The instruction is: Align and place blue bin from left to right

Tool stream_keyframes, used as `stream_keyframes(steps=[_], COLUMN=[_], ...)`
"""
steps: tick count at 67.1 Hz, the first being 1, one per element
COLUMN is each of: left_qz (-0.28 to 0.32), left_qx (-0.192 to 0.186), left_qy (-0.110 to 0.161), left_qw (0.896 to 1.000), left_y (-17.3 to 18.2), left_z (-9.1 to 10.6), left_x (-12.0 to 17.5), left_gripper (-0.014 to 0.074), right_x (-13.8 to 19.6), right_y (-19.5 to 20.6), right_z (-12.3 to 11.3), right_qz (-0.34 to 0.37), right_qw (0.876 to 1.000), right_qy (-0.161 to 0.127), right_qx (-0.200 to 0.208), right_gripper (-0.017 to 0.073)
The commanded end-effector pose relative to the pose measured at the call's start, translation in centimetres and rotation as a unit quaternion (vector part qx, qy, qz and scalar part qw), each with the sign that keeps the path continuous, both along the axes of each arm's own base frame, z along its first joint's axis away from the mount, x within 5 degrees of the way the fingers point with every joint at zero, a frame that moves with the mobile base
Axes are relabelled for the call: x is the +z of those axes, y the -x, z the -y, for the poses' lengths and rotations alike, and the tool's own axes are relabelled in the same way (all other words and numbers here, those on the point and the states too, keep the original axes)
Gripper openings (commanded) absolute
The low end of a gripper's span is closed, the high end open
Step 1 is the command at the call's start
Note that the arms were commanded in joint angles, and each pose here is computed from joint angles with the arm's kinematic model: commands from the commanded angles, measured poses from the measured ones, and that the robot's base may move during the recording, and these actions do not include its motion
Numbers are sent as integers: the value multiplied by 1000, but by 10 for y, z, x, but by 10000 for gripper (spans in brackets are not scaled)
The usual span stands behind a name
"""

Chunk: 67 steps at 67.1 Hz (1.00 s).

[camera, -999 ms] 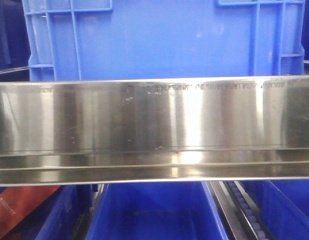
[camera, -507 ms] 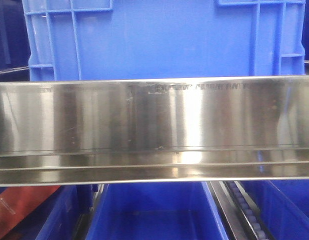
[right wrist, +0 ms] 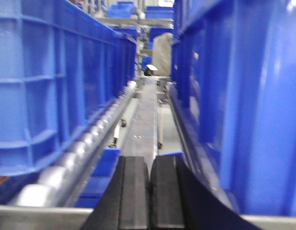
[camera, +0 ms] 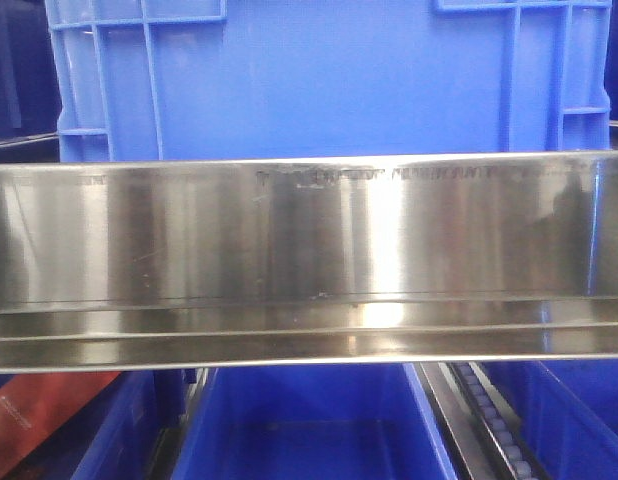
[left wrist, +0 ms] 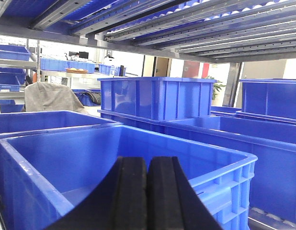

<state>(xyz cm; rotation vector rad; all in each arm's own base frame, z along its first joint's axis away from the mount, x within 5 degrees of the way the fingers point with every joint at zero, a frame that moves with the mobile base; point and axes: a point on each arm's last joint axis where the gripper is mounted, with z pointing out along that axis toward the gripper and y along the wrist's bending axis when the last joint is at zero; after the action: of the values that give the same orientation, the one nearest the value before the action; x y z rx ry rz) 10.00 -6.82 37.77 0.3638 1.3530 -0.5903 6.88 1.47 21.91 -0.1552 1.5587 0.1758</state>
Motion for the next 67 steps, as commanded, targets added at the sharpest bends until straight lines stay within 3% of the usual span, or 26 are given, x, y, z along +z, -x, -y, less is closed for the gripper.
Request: stream_keyframes(steps=[1,11,24,67], left_qz=[9,9,9,9], left_qx=[-8,-8,-8,-8], left_qy=[4,4,4,4], left_qw=[1000,1000,1000,1000], left_y=[2,2,2,2], left_z=[0,0,0,0], left_x=[2,2,2,2], left_gripper=[-111,-111,-111,-111], right_x=[-3,-4,-11,-8], right_y=[3,11,13,13], right_z=[2,4,5,4], right_qz=[6,44,13,29], right_qw=[1000,999,1000,999], right_qy=[0,-8,-2,-5], right_qx=[-10,-14,-15,-14], right_gripper=[-79,-79,-79,-79])
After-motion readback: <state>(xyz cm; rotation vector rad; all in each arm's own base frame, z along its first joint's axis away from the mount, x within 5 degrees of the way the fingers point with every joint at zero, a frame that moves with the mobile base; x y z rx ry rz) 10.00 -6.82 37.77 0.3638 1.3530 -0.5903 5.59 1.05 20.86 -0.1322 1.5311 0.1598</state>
